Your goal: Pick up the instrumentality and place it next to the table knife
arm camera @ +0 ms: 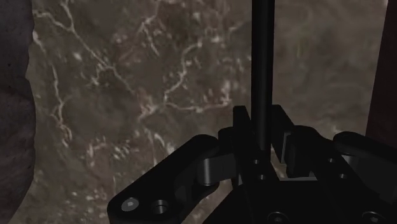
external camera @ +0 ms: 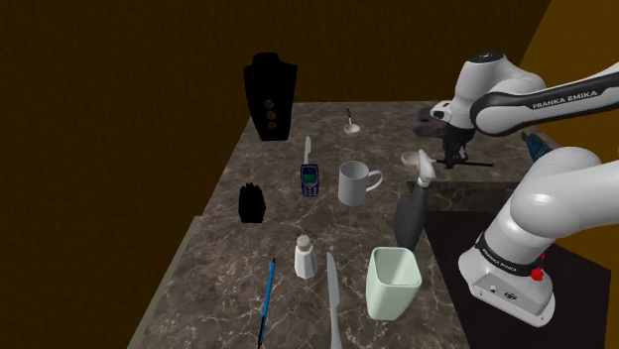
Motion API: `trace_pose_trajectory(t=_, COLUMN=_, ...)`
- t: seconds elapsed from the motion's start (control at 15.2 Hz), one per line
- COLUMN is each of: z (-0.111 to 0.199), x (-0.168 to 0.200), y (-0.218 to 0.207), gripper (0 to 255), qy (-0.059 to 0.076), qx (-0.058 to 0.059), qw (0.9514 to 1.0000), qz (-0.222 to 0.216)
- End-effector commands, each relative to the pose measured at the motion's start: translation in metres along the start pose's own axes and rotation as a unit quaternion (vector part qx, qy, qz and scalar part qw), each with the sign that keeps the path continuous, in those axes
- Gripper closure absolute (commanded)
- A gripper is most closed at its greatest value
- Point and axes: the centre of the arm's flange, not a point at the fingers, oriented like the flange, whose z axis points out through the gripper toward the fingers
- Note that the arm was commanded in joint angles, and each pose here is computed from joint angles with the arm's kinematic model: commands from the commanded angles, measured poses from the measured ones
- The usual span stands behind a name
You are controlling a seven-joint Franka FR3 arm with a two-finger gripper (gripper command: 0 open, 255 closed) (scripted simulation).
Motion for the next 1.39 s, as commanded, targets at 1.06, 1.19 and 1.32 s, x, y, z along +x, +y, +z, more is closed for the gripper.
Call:
trace_pose_trajectory(t=1.06, z=-0.091, x=-0.01, y=0.009, gripper=255, qy=0.0, qx=0.0, qw=1.0, qz=0.0)
trace_pose_trajectory(t=1.19, z=-0.101, x=-0.012, y=0.01, gripper=255, qy=0.0, qx=0.0, qw=1.0, qz=0.0)
trace_pose_trajectory(t=1.32, z=-0.108, x=-0.002, y=0.001, gripper=255, qy=0.0, qx=0.0, qw=1.0, qz=0.0)
